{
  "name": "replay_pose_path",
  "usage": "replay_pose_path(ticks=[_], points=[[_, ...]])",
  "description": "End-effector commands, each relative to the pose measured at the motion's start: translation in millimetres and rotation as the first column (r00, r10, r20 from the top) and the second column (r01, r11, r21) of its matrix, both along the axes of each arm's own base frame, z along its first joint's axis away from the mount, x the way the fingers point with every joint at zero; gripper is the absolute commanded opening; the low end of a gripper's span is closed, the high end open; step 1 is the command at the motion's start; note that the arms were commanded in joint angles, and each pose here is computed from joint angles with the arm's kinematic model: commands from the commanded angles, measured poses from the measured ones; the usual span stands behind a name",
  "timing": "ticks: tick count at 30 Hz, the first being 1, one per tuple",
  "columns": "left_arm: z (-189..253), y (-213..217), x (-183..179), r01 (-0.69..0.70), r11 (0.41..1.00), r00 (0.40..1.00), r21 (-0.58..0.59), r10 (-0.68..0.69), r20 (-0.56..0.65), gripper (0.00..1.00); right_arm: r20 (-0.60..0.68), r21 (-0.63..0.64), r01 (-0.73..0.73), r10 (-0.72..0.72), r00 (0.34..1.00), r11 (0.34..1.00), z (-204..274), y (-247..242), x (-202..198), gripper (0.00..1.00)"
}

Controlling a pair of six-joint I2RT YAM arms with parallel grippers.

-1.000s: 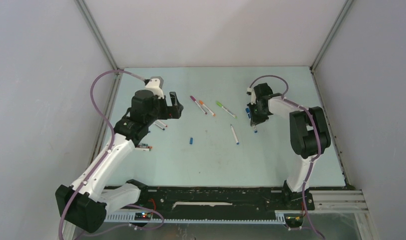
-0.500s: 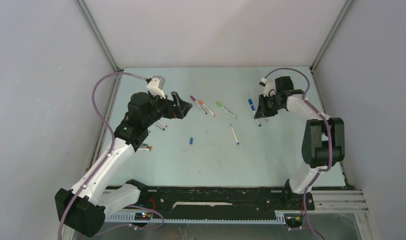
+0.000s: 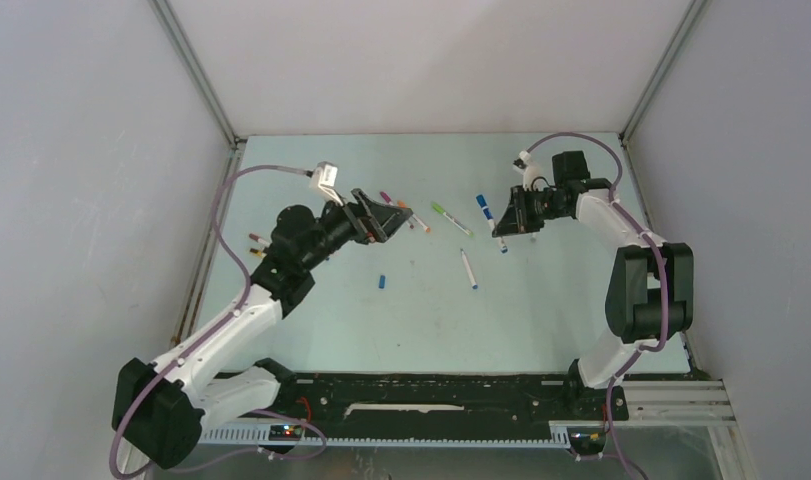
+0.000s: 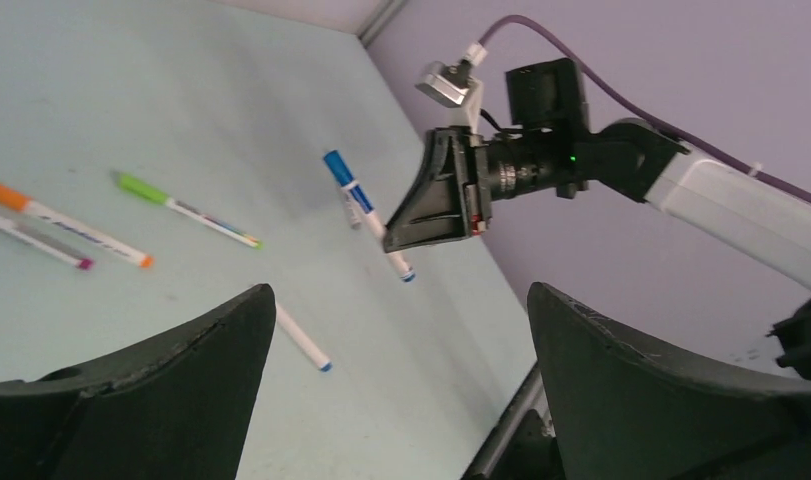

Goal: Open the pen caps
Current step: Pick up the pen from the center of the board.

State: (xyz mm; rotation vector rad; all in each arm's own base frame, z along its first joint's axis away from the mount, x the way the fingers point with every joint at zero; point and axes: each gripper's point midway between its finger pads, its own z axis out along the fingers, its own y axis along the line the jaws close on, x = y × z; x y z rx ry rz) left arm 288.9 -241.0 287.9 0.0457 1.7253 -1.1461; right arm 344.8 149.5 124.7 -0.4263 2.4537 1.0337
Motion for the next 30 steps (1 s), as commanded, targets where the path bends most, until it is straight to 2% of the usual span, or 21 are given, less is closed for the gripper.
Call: replay_pose_path(ticks=[1, 4, 11, 30], points=[[9, -16, 2, -0.018, 0.990, 1.000, -0.143, 0.018, 0.002, 0.98, 0.028, 0.116, -0.076, 0.073, 0.997, 0.990, 29, 20, -14, 0.00], [3, -26, 3, -0.002, 0.983, 1.000, -0.182, -0.001, -0.018, 0.98, 0.014, 0.148, -0.115, 0.114, 0.993, 0.982, 30, 31, -22, 0.00], [-7, -39, 2, -0.004, 0.981, 0.999, -0.194, -0.003, -0.039, 0.98, 0.010, 0.183, -0.204, 0.205, 0.979, 0.962, 33, 58, -39, 0.00], [-40, -50, 25, -0.102, 0.968, 0.987, -0.229, 0.071, -0.143, 0.98, 0.031, 0.269, -0.353, 0.358, 0.933, 0.896, 44, 93, -70, 0.00]])
